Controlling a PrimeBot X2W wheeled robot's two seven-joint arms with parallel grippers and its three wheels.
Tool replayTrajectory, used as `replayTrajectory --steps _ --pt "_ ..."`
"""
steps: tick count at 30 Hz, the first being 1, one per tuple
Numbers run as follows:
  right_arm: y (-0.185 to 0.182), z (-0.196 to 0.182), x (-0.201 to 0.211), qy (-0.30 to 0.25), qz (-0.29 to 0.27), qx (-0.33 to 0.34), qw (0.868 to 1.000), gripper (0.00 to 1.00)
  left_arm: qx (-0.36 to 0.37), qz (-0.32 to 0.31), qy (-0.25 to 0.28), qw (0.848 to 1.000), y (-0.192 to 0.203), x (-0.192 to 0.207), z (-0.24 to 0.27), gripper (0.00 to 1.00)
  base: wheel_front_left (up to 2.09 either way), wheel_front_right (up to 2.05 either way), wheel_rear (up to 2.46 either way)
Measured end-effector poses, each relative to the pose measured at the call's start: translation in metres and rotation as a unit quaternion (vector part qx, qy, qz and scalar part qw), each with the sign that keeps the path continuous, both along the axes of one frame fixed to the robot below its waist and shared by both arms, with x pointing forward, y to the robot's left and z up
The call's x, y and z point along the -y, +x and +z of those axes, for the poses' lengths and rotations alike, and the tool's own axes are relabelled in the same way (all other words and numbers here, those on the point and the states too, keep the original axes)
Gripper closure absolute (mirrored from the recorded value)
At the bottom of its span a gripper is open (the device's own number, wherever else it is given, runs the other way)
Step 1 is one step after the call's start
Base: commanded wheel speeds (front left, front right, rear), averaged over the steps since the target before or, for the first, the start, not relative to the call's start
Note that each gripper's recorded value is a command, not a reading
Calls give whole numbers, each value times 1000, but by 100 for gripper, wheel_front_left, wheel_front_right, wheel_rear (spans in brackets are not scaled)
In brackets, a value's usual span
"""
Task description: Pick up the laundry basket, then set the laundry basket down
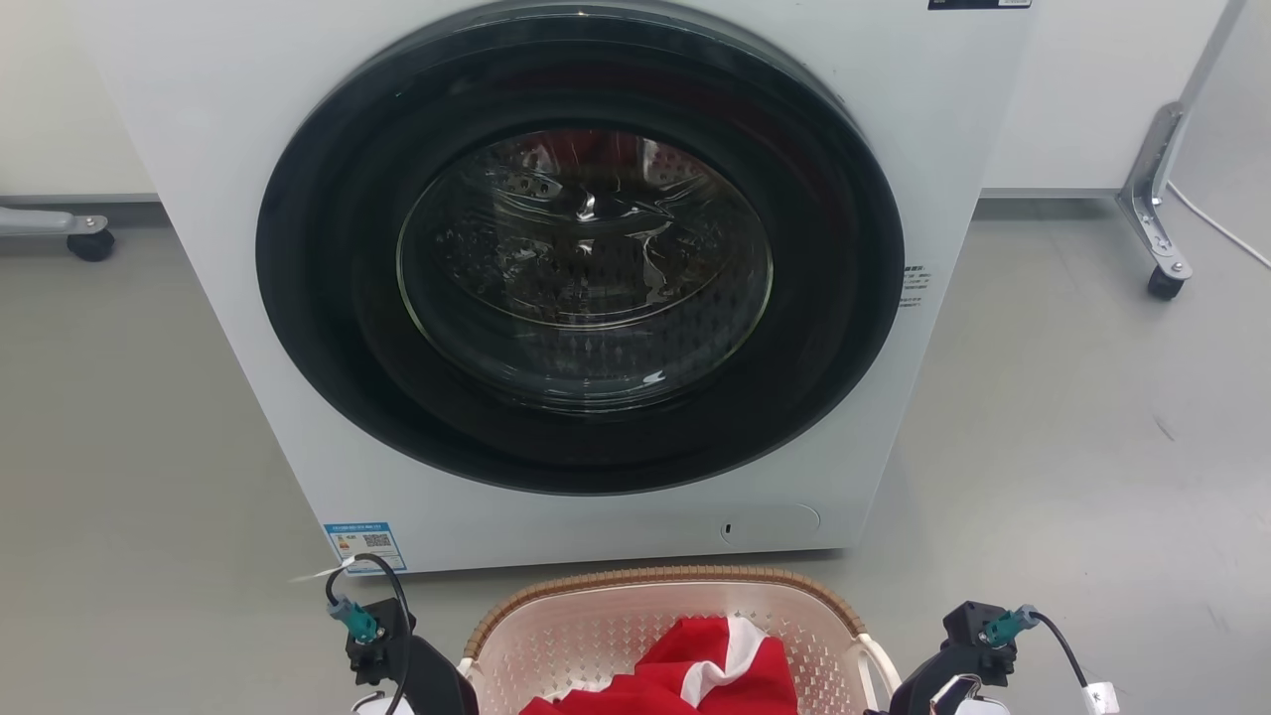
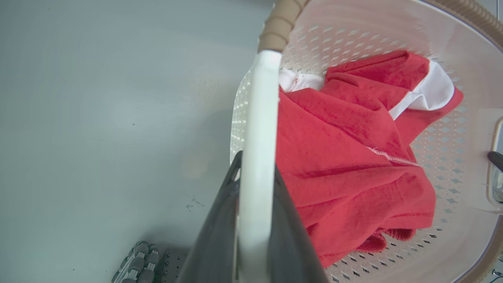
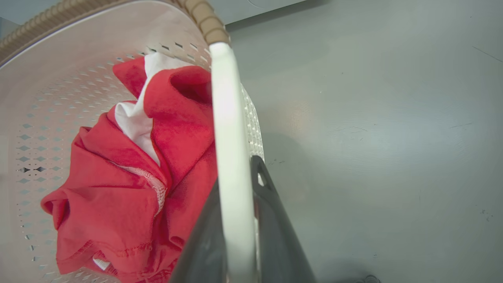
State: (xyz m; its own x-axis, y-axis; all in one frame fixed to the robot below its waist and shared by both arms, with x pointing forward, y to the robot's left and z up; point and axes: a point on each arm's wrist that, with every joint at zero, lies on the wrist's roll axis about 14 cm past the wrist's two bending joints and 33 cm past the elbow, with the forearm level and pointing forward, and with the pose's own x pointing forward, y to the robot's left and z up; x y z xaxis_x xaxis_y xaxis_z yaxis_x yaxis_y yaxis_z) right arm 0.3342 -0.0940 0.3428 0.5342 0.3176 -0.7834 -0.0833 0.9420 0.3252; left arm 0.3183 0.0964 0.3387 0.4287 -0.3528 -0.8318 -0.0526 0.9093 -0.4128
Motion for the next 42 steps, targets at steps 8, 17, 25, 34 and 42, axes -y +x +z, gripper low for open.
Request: replayTrajectory --steps 8,17,25,34,42 --pt "0 0 0 1 -1 -1 1000 100 -1 -1 0 1000 0 0 0 100 0 0 0" --pt "-1 -1 0 1 -1 -2 1000 100 -5 -3 1 1000 -1 0 -2 100 0 0 0" --pt "-2 -4 -1 2 0 -7 1000 100 -9 -4 2 1000 -2 0 -5 100 0 0 0" --pt "-3 -14 -2 7 -2 -24 1000 100 -20 -6 5 1000 -2 0 -14 100 0 0 0" --pt "-2 -25 -3 7 0 -35 999 100 -28 -4 5 1000 0 0 -23 100 0 0 0"
